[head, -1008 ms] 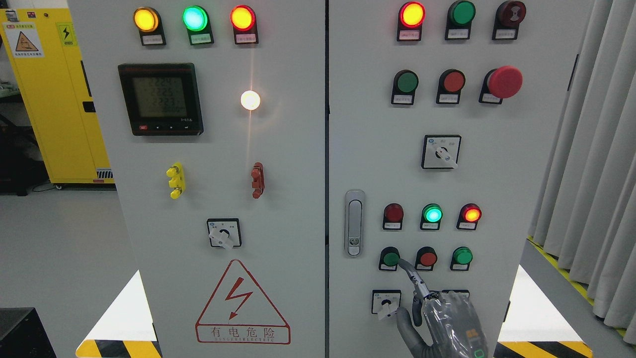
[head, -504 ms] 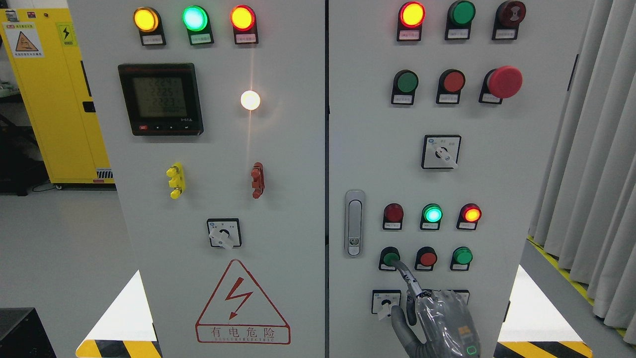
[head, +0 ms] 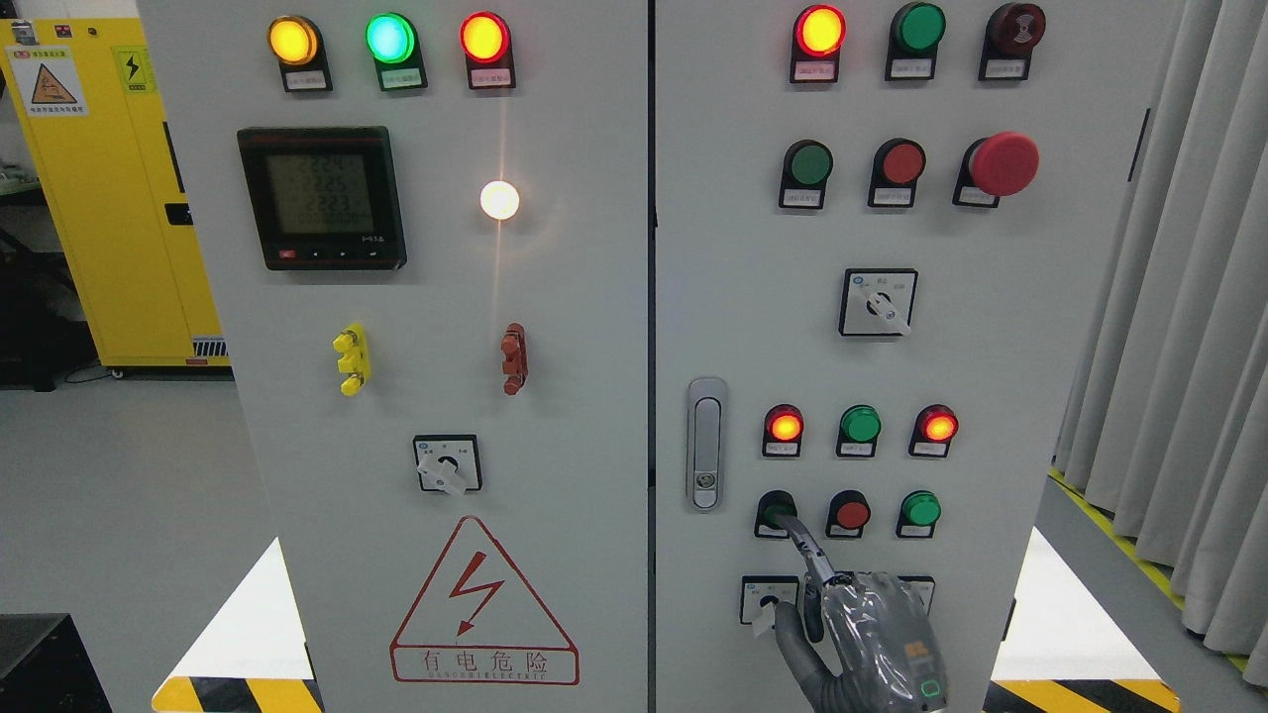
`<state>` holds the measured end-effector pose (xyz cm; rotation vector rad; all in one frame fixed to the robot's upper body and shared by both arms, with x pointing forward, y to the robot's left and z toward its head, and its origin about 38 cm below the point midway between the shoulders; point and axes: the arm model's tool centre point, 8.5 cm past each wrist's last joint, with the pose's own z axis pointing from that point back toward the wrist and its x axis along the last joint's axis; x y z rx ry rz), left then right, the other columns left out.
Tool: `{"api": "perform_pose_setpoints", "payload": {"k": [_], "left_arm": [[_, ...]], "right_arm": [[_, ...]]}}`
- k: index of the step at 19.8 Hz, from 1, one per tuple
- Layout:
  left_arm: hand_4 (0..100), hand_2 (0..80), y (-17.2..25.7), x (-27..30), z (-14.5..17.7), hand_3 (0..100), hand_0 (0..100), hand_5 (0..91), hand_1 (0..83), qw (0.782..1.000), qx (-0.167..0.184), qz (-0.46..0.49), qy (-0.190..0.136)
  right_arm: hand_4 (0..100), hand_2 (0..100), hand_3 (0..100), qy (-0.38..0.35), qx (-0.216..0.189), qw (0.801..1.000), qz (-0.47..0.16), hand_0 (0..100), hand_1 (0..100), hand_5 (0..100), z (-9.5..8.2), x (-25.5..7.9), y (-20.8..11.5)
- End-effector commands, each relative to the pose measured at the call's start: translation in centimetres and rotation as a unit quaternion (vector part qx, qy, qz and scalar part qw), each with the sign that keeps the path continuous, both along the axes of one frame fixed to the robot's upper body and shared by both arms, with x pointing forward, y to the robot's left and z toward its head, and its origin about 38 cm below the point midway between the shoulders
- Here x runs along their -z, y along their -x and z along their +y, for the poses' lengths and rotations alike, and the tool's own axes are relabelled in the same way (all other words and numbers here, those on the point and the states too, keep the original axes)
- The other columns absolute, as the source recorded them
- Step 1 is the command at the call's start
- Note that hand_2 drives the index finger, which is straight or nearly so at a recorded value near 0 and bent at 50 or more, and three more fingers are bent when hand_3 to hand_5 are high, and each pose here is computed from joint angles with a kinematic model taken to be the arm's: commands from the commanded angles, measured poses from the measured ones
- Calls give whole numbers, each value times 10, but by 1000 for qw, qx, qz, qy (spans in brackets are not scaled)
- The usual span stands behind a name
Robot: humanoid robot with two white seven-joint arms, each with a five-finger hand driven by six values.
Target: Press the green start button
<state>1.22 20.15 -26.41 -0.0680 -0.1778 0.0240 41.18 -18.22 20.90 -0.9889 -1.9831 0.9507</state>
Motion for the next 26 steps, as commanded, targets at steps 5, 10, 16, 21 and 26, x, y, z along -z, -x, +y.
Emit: {"api": "perform_pose_setpoints", "payload": {"k": [5, 10, 16, 21, 26], "left_arm": [[0, 0, 0, 0, 0, 0, 120, 0, 556, 1000, 0, 0, 0], [0, 0, 0, 0, 0, 0, 120, 0, 556, 1000, 0, 0, 0], [0, 0, 0, 0, 0, 0, 120, 0, 556, 1000, 0, 0, 0], [0, 0, 0, 0, 0, 0, 120, 0, 556, 1000, 0, 0, 0], [0, 0, 0, 0, 0, 0, 120, 0, 556, 1000, 0, 0, 0]], "right_arm": [[963, 0, 929, -11, -7, 1000, -2, 819, 854, 1000, 6, 2, 3], [960, 0, 929, -23, -6, 999, -29, 842, 849, 1000, 7, -6, 11], [966, 0, 928, -21, -34, 998, -49, 854, 842, 1000, 16, -8, 21], [960, 8, 907, -107, -106, 988, -45, 871, 830, 1000, 28, -10, 36], [851, 66, 764, -270, -176, 946, -31, 887, 824, 846, 25, -26, 52]]}}
